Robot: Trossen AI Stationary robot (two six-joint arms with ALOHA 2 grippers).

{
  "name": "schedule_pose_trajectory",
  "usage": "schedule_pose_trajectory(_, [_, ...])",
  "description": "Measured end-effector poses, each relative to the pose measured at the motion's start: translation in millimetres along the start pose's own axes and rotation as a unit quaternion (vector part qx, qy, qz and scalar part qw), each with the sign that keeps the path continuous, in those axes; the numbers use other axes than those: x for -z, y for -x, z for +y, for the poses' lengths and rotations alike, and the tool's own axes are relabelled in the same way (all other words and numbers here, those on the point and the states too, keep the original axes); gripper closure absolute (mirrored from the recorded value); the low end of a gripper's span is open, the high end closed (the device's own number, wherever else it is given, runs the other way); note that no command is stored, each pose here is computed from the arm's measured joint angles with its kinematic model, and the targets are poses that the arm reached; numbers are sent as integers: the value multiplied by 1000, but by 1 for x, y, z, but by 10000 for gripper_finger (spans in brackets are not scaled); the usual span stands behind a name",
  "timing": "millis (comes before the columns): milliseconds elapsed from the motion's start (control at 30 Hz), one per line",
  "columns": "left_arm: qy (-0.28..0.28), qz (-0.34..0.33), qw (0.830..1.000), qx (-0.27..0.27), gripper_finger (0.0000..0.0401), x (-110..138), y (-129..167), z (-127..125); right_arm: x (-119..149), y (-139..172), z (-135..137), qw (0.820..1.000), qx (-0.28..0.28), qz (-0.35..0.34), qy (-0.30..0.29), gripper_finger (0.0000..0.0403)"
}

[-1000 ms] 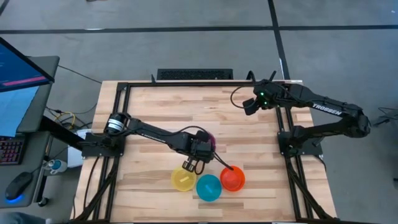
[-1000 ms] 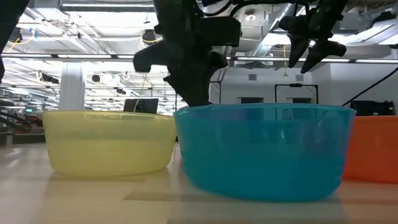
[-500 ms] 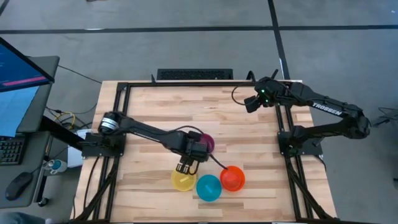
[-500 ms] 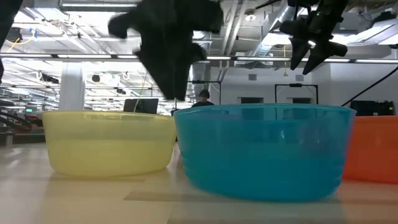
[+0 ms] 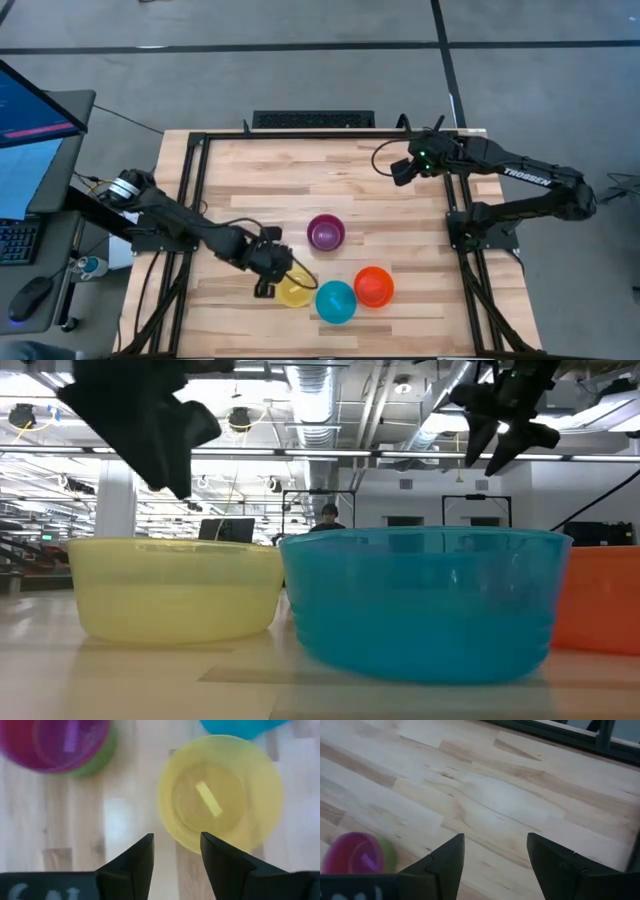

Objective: Nest bowls inside each other
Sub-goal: Stack the yellow bowl on top of the purple bowl

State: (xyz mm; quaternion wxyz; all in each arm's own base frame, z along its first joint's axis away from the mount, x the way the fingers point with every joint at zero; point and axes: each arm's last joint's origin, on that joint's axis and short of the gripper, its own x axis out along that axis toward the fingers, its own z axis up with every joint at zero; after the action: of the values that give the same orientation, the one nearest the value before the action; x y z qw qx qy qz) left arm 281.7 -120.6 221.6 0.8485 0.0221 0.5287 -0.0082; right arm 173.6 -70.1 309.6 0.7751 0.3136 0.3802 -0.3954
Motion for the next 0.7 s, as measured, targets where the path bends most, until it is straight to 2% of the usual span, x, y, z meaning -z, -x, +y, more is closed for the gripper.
schedule_pose_trajectory(100, [13, -9, 1000, -1, 232, -3, -3, 1, 1, 1, 5, 1000, -12, -7, -8, 163])
schedule_pose_trajectory(333, [16, 32, 999, 13, 208, -1, -24, -2, 4, 2, 10, 1000, -17, -13, -20, 163])
schedule_pose_trajectory(600, [26, 14, 999, 31, 204, -6, -35, -7, 5, 3, 11, 999, -10, -21, -25, 163])
schedule_pose_trajectory(700, [33, 11, 999, 42, 204, -4, -50, -6, 5, 3, 11, 999, -10, -20, -25, 163])
